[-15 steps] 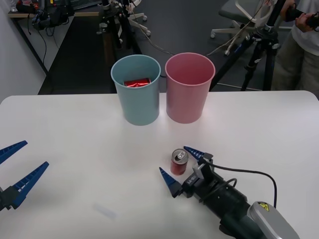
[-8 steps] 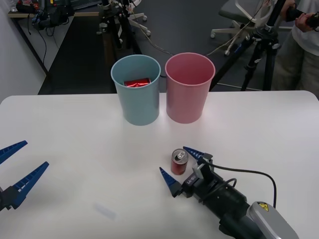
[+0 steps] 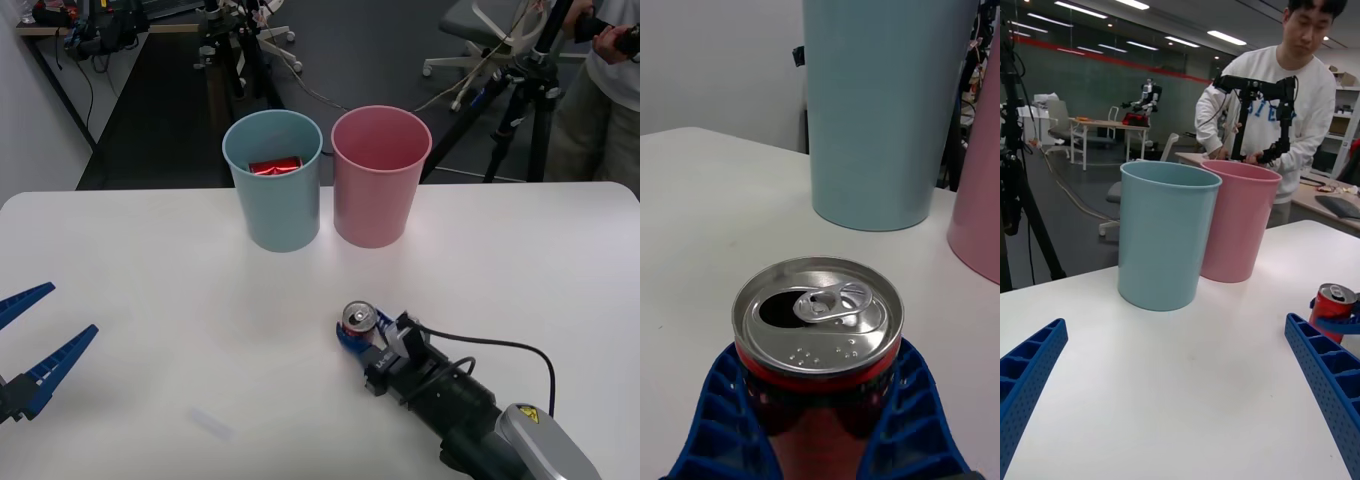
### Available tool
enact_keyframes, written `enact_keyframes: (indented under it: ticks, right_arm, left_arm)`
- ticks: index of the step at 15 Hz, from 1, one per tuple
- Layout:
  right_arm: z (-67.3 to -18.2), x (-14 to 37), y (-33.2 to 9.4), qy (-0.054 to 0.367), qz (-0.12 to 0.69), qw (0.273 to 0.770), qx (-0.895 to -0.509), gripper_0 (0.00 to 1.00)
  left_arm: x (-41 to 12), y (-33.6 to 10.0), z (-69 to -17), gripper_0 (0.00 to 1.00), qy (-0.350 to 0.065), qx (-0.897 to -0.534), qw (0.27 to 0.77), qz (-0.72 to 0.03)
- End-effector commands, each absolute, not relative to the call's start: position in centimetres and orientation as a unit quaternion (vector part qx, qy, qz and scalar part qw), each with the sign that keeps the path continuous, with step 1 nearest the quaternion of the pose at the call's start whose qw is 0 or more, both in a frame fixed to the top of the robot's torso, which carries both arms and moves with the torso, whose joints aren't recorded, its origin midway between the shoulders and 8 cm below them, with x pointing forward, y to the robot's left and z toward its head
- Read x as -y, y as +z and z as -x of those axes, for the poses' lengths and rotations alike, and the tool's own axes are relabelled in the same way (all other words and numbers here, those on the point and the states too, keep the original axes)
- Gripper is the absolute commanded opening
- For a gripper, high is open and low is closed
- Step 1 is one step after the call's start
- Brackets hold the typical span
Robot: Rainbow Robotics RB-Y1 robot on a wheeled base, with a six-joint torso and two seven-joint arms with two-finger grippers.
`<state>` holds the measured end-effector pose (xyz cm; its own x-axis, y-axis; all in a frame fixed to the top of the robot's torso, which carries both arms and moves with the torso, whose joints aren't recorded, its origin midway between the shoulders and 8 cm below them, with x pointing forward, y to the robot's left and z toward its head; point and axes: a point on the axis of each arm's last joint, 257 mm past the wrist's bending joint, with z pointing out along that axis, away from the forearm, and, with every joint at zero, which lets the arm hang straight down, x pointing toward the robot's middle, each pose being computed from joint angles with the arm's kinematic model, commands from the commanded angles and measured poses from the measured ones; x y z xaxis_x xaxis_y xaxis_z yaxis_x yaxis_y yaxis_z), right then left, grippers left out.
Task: Grasp the object on the table and drop it into the matching bin: aluminum can to the light blue bin, PET bottle to the pink bin.
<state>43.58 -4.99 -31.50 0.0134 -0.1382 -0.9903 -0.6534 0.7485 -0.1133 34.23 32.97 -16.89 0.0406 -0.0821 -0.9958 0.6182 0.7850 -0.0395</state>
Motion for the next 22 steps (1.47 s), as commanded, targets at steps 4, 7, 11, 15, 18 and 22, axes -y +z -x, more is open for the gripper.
enact_keyframes:
  ticks: [4,7,11,15,18,22]
  right_arm:
    - [-43.7,5.1,-31.1,0.204,0.292,0.65,-0.671,0.0]
    - [-43.8,5.6,-29.2,0.209,0.29,0.662,-0.659,0.0]
    - [-43.4,5.9,-25.5,0.231,0.278,0.677,-0.642,0.0]
    - [-43.0,7.1,-21.5,0.24,0.267,0.689,-0.629,0.0]
    - [-43.1,8.7,-18.1,0.226,0.266,0.703,-0.62,0.0]
    - [-43.8,11.1,-12.8,0.208,0.259,0.728,-0.6,0.0]
  left_arm:
    - [-33.0,-16.9,-34.2,1.0,-0.253,-0.645,0.691,-0.208]
    - [-33.0,-16.9,-34.2,1.0,-0.253,-0.645,0.691,-0.208]
    - [-33.0,-16.9,-34.2,1.0,-0.253,-0.645,0.691,-0.208]
    - [-33.0,-16.9,-34.2,1.0,-0.253,-0.645,0.691,-0.208]
    - [-33.0,-16.9,-34.2,1.0,-0.253,-0.645,0.691,-0.208]
    - [-33.0,-16.9,-34.2,1.0,-0.253,-0.645,0.691,-0.208]
